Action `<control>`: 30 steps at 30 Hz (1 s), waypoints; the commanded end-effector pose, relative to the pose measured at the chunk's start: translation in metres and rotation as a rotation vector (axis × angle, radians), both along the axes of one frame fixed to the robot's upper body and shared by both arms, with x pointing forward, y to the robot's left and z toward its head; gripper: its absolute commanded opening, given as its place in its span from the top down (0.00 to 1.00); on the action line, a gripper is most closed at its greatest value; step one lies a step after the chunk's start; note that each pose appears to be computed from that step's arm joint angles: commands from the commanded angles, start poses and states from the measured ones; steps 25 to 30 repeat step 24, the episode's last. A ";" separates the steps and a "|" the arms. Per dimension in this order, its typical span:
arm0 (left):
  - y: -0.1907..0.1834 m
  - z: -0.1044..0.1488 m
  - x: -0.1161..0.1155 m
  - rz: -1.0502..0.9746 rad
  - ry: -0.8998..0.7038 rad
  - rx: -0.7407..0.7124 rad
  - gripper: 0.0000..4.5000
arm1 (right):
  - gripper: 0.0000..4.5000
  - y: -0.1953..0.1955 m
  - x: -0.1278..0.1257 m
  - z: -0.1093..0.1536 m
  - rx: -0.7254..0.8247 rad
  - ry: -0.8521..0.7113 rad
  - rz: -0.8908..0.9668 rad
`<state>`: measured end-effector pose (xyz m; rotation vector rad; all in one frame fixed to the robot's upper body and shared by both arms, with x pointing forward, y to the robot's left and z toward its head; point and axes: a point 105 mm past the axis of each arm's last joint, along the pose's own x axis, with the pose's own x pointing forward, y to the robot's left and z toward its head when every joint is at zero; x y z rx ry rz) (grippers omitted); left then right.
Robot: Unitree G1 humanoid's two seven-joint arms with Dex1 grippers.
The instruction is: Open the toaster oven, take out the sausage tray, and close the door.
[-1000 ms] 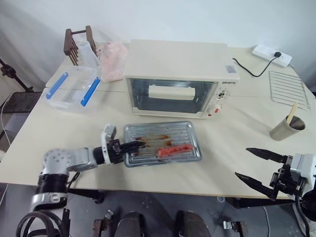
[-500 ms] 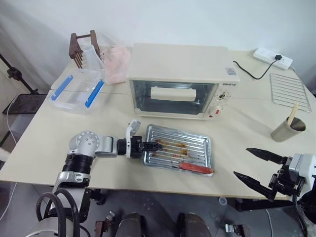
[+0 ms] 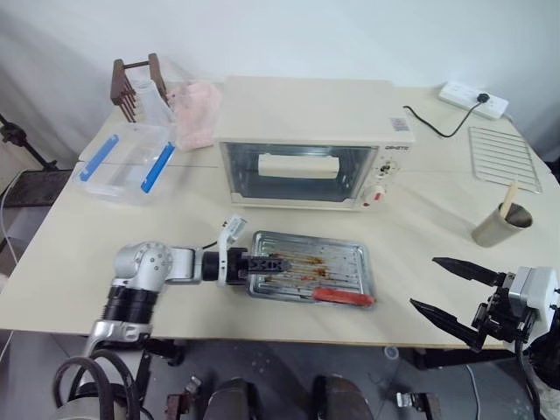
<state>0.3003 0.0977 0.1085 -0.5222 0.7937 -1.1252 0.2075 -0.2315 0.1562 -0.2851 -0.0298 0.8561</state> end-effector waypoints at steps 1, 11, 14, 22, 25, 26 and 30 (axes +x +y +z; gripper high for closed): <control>0.044 -0.007 0.002 0.051 -0.225 0.162 0.01 | 0.00 0.002 -0.002 -0.001 -0.039 -0.010 0.043; 0.125 0.033 -0.023 0.113 -0.949 0.201 0.01 | 0.00 -0.004 0.006 -0.010 -0.087 -0.005 0.145; 0.146 0.021 -0.041 0.052 -1.004 0.335 0.01 | 0.00 -0.007 0.009 -0.010 -0.108 -0.012 0.174; 0.149 0.028 -0.052 0.061 -1.167 0.416 0.01 | 0.00 -0.020 0.011 -0.011 -0.165 -0.036 0.201; 0.145 0.027 -0.052 0.079 -1.166 0.403 0.01 | 0.00 -0.024 0.009 -0.012 -0.176 -0.038 0.198; 0.145 0.027 -0.052 0.079 -1.166 0.403 0.01 | 0.00 -0.024 0.009 -0.012 -0.176 -0.038 0.198; 0.145 0.027 -0.052 0.079 -1.166 0.403 0.01 | 0.00 -0.024 0.009 -0.012 -0.176 -0.038 0.198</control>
